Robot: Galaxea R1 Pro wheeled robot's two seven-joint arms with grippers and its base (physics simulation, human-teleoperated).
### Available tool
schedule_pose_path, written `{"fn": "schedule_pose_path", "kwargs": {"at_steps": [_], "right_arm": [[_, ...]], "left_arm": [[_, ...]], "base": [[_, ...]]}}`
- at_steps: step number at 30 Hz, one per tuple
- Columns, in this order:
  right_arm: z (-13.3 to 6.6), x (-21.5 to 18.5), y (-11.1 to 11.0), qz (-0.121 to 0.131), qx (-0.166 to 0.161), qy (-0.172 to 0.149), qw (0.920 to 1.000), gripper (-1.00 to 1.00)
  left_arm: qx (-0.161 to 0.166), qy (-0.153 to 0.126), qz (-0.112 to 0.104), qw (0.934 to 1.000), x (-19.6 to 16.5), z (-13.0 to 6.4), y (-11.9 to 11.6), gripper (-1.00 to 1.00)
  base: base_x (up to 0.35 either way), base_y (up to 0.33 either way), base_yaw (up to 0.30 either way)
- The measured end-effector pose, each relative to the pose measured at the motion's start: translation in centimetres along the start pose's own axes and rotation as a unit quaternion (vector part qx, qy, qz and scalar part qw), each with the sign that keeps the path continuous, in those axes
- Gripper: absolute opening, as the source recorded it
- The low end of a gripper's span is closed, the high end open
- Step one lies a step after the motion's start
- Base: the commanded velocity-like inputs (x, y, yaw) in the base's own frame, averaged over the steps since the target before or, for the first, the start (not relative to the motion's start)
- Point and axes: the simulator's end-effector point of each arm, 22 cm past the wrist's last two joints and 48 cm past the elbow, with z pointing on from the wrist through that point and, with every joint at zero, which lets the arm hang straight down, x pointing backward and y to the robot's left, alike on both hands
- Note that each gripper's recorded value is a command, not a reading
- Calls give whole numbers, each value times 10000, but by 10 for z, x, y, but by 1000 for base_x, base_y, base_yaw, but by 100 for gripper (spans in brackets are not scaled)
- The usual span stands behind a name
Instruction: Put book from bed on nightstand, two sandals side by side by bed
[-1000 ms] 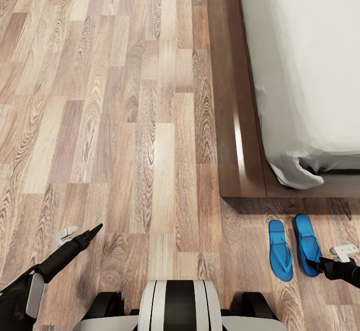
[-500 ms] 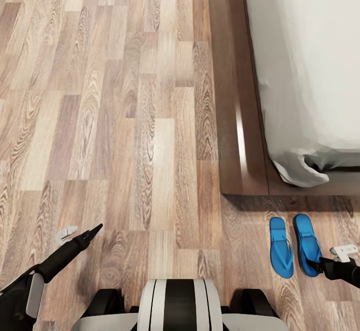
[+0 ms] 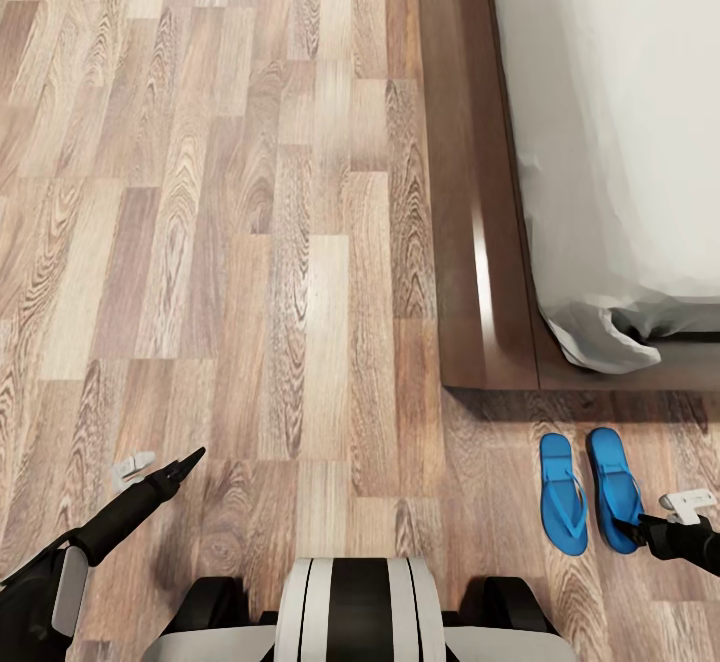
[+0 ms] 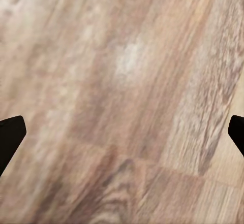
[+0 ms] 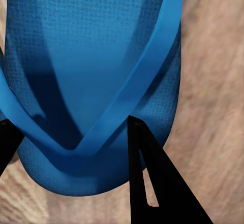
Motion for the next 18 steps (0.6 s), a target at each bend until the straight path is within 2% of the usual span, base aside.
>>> {"fn": "schedule_pose_path", "kwargs": {"at_steps": [11, 12, 18], "right_arm": [[0, 0, 0, 0, -1, -3, 10000, -100], [0, 0, 0, -1, -1, -2, 10000, 100], [0, 0, 0, 1, 4, -2, 10000, 100]], "left_arm": [[0, 0, 0, 10000, 0, 0, 0, 100], [0, 0, 0, 10000, 0, 0, 0, 100], [0, 0, 0, 10000, 0, 0, 0, 100]], "base": [[0, 0, 0], [0, 0, 0], [0, 0, 0]]}}
